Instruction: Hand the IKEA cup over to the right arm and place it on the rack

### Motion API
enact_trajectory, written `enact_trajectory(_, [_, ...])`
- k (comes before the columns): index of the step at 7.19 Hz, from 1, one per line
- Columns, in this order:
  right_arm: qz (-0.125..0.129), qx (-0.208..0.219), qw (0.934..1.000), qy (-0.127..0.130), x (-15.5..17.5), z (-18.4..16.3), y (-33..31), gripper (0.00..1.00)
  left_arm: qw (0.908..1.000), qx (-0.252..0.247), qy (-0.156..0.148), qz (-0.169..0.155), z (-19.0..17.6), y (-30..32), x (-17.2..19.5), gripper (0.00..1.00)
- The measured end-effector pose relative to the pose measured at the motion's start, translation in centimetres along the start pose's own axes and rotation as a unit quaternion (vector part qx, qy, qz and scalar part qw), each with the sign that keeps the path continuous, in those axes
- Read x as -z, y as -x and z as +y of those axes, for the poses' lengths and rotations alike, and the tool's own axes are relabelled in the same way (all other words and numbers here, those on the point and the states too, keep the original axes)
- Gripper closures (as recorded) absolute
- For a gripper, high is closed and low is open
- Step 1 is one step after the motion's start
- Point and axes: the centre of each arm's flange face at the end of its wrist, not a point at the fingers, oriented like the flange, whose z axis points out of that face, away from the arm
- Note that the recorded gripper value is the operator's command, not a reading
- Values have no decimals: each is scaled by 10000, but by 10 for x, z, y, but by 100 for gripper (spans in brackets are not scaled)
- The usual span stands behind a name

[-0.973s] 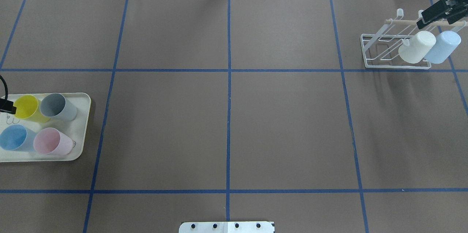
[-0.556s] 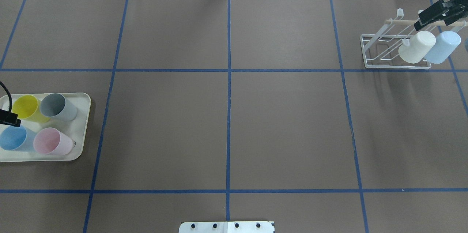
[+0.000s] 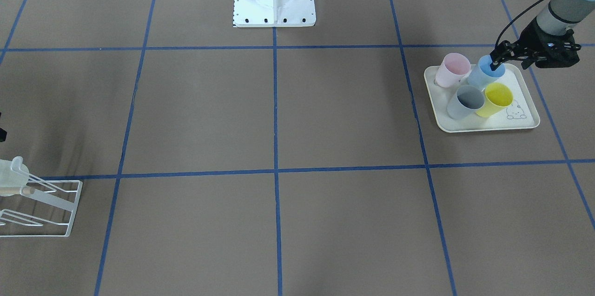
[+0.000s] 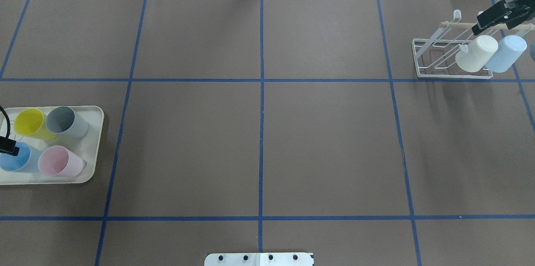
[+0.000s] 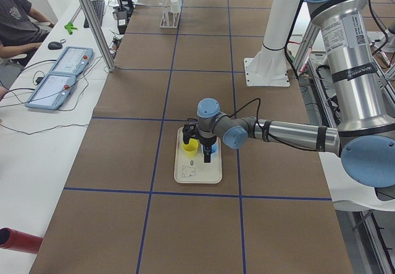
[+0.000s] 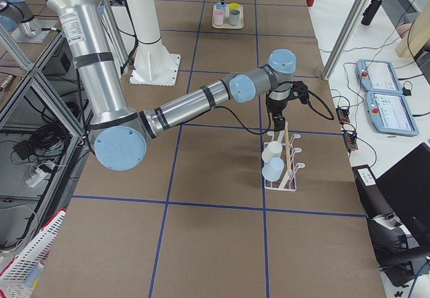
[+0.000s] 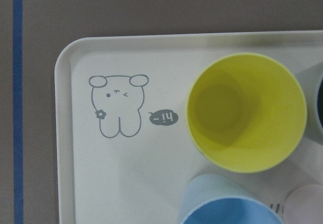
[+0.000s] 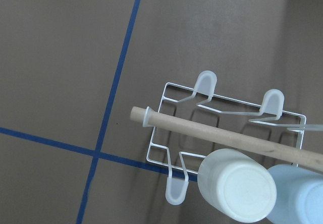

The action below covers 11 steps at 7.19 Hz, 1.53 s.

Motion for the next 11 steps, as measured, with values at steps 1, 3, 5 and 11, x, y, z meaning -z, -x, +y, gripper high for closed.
enact_trajectory(1, [-1, 3, 10000, 0, 0, 0, 0, 1, 10000, -6, 69, -30, 1, 1, -7, 20])
enact_trajectory(3, [-2, 7, 10000, 0, 0, -1, 1, 1, 9998, -40, 169, -55, 3, -1, -17, 100])
enact_trajectory(5, [-7, -2, 10000, -8, 1, -1, 3, 1, 9998, -51, 198, -35, 4, -2, -18, 100])
enact_trajectory(11, [-51, -123, 9999, -85, 9, -2, 12, 1, 9990, -25, 383, 244, 34, 6, 12, 100])
